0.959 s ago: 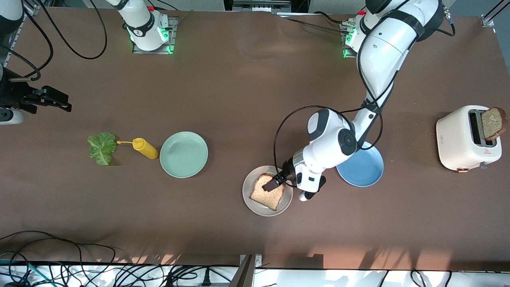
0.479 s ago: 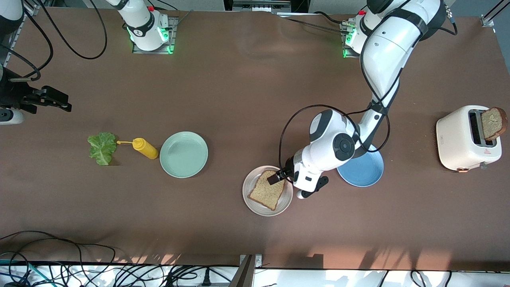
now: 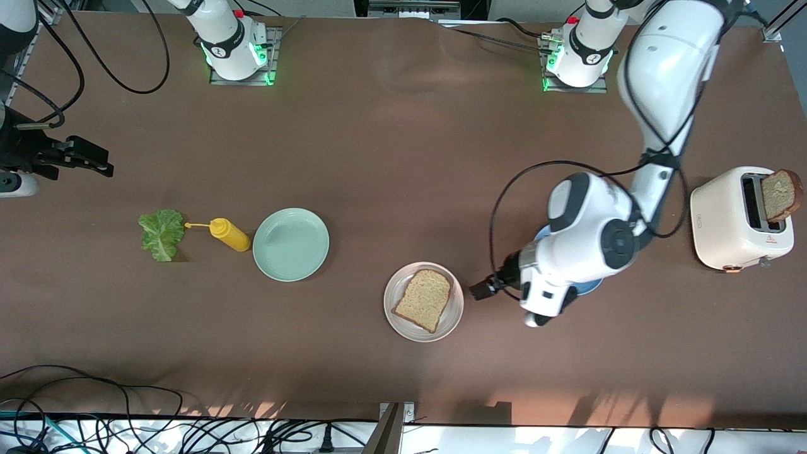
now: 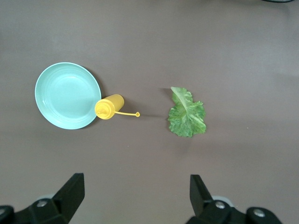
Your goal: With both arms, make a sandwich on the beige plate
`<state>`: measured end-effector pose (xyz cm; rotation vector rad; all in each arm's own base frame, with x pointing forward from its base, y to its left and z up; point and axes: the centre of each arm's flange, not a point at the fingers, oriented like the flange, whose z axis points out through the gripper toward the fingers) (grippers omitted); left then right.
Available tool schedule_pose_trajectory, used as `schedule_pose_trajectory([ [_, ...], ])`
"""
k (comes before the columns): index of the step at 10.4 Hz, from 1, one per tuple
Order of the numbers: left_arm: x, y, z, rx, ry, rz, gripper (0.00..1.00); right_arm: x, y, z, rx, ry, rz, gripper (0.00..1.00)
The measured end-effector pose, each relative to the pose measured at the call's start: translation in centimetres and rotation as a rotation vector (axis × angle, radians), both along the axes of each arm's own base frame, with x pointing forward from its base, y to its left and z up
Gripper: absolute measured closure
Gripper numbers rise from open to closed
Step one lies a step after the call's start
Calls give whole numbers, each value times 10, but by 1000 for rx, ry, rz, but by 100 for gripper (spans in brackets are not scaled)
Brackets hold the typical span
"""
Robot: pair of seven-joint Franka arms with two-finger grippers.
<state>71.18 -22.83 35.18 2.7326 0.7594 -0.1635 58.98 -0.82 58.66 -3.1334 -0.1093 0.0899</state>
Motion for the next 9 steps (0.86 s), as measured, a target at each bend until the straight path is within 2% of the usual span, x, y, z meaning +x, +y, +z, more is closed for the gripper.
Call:
schedule_pose_trajectory([
  [2, -6, 56, 43, 80, 30, -92, 0, 0, 0, 0, 0, 1, 0, 0],
  [4, -16, 108, 98, 109, 27, -124, 0, 0, 1, -2, 0, 8, 1, 0],
  [6, -27, 160, 154, 146, -31, -130, 0, -2, 2, -3, 1, 28, 5, 0],
  [8, -40, 205, 190, 271, -72, -212, 0, -3, 1, -3, 1, 31, 4, 0],
  [9, -45, 221, 201, 304, -82, -251, 0, -3, 0, -3, 1, 33, 2, 0],
])
